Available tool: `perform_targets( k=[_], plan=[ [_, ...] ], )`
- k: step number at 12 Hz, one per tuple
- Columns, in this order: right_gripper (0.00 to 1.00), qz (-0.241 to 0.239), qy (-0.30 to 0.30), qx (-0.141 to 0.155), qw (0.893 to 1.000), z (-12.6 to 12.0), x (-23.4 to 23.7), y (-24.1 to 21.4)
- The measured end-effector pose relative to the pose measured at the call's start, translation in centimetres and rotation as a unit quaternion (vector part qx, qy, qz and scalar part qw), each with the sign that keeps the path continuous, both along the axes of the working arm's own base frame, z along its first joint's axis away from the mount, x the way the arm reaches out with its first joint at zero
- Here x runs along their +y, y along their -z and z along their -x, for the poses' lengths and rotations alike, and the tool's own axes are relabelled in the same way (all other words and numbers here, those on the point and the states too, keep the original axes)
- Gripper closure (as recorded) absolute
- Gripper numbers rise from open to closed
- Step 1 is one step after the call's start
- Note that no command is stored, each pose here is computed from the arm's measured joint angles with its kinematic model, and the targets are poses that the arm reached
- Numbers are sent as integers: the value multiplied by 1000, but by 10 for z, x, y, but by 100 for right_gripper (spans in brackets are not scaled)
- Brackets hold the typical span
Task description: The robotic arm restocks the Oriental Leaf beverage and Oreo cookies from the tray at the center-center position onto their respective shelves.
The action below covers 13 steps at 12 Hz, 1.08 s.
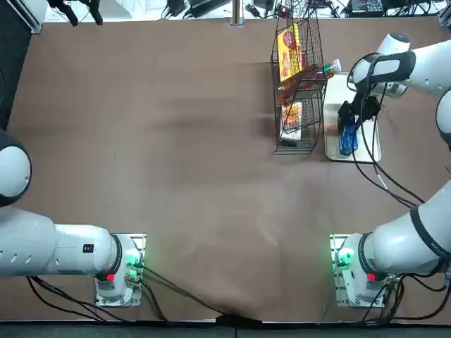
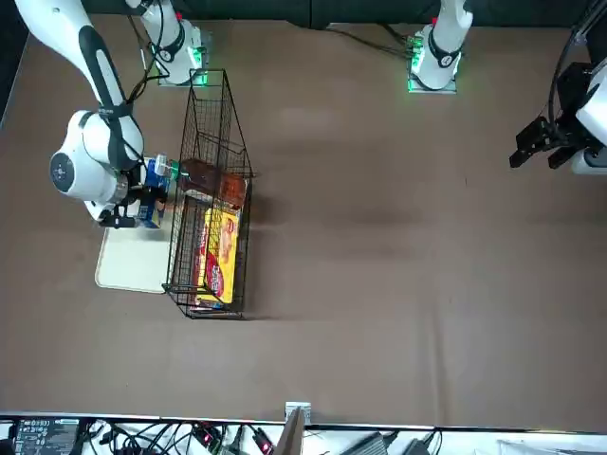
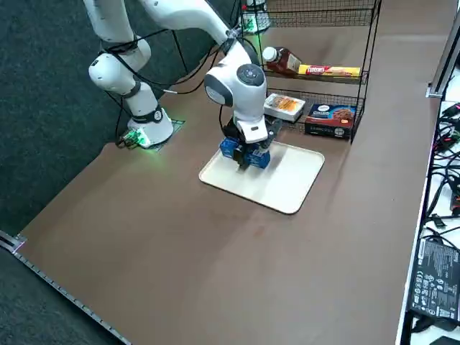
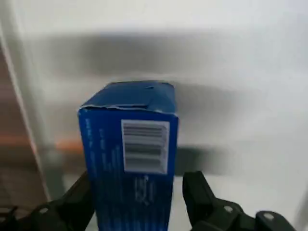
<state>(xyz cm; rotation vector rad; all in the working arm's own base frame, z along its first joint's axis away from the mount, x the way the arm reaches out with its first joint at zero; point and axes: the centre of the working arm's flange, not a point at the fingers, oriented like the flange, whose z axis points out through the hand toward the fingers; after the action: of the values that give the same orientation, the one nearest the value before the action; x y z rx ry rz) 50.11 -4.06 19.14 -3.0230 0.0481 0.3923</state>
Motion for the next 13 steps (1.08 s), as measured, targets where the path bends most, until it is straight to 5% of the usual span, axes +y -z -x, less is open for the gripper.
perform_targets(
  k=[1,3,7,13],
  plan=[
    [2,1,-1,1,1000,1,1,6],
    [20,2,-2,2,1000,2,2,9],
    [38,-1,-2,-3,1000,-5,1,-7],
    [38,-11,-1,-13,1000,-44,-8,-87]
  ],
)
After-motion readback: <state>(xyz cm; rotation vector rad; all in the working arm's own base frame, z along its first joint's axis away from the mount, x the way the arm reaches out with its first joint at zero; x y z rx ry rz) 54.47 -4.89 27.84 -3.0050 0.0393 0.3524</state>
